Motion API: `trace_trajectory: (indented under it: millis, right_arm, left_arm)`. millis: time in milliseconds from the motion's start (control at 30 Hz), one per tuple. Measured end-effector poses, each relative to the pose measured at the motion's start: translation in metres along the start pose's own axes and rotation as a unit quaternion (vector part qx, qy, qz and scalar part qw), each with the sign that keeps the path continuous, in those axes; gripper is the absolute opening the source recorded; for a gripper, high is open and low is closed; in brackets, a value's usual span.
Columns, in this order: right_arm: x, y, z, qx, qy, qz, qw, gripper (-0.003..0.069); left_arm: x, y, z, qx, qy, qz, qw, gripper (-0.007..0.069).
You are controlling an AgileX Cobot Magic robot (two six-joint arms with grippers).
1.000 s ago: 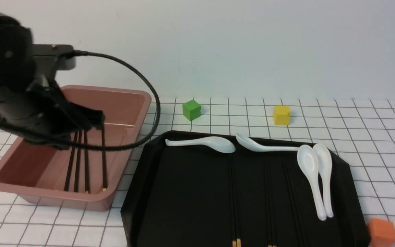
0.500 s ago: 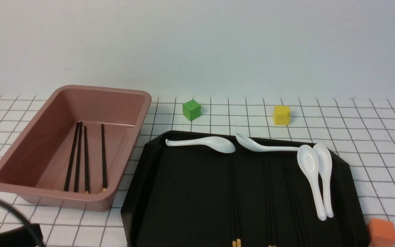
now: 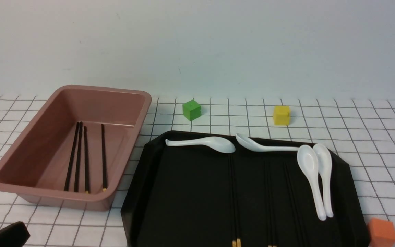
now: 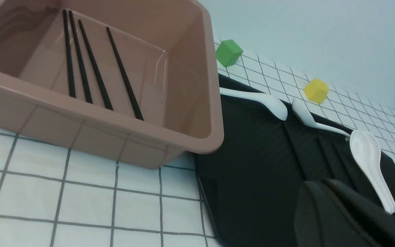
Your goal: On white black tablecloth take chopsticks from black tray and put them in box.
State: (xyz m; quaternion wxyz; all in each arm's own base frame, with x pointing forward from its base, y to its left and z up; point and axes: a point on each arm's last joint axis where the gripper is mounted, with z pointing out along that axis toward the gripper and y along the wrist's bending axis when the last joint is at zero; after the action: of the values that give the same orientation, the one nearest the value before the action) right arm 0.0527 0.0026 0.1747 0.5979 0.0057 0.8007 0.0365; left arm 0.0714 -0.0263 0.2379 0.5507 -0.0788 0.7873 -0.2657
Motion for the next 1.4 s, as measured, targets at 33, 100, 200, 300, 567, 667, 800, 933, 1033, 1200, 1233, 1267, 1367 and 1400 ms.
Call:
trace_trajectory:
  millis: [33,100,200,300,567,667,800,933,1033,1200,1233,1267,1367,1400]
  right_arm:
    - [0.0,0.0,0.0,0.0,0.0,0.0,1.0,0.024]
    - [0.0,0.0,0.0,0.0,0.0,0.0,1.0,0.024]
    - [0.0,0.0,0.0,0.0,0.0,0.0,1.0,0.024]
    - [0.0,0.0,0.0,0.0,0.0,0.0,1.0,0.024]
    - [0.0,0.0,0.0,0.0,0.0,0.0,1.0,0.024]
    - [0.0,0.0,0.0,0.0,0.0,0.0,1.0,0.024]
    - [0.0,0.0,0.0,0.0,0.0,0.0,1.0,0.024]
    - [0.0,0.0,0.0,0.0,0.0,0.0,1.0,0.024]
    - [0.0,0.0,0.0,0.0,0.0,0.0,1.0,0.024]
    - [0.0,0.0,0.0,0.0,0.0,0.0,1.0,0.024]
    - [0.0,0.0,0.0,0.0,0.0,0.0,1.0,0.024]
    - [0.0,0.0,0.0,0.0,0.0,0.0,1.0,0.024]
    - [0.0,0.0,0.0,0.0,0.0,0.0,1.0,0.024]
    - [0.0,0.0,0.0,0.0,0.0,0.0,1.0,0.024]
  left_arm:
    - [0.0,0.0,0.0,0.0,0.0,0.0,1.0,-0.0013]
    - [0.0,0.0,0.0,0.0,0.0,0.0,1.0,-0.0013]
    - [0.0,0.0,0.0,0.0,0.0,0.0,1.0,-0.0013]
    - [0.0,0.0,0.0,0.0,0.0,0.0,1.0,-0.0013]
    - [0.017,0.012,-0.009,0.006,-0.033,0.001,0.999,-0.0012]
    - [0.03,0.024,-0.011,-0.018,-0.058,0.004,0.998,-0.0012]
    - [0.045,0.04,-0.008,-0.067,-0.068,0.021,0.995,-0.0011]
    - [0.049,0.044,-0.007,-0.088,-0.056,0.035,0.994,-0.0009]
    - [0.054,0.048,-0.007,-0.103,-0.03,0.033,0.994,-0.0008]
    - [0.055,0.048,-0.007,-0.106,-0.025,0.033,0.994,-0.0001]
    - [0.055,0.048,-0.007,-0.106,-0.025,0.033,0.994,-0.0001]
    - [0.055,0.048,-0.007,-0.106,-0.025,0.033,0.993,0.0]
    - [0.055,0.048,-0.007,-0.106,-0.025,0.033,0.993,0.0001]
    - [0.055,0.048,-0.007,-0.106,-0.025,0.033,0.993,0.0002]
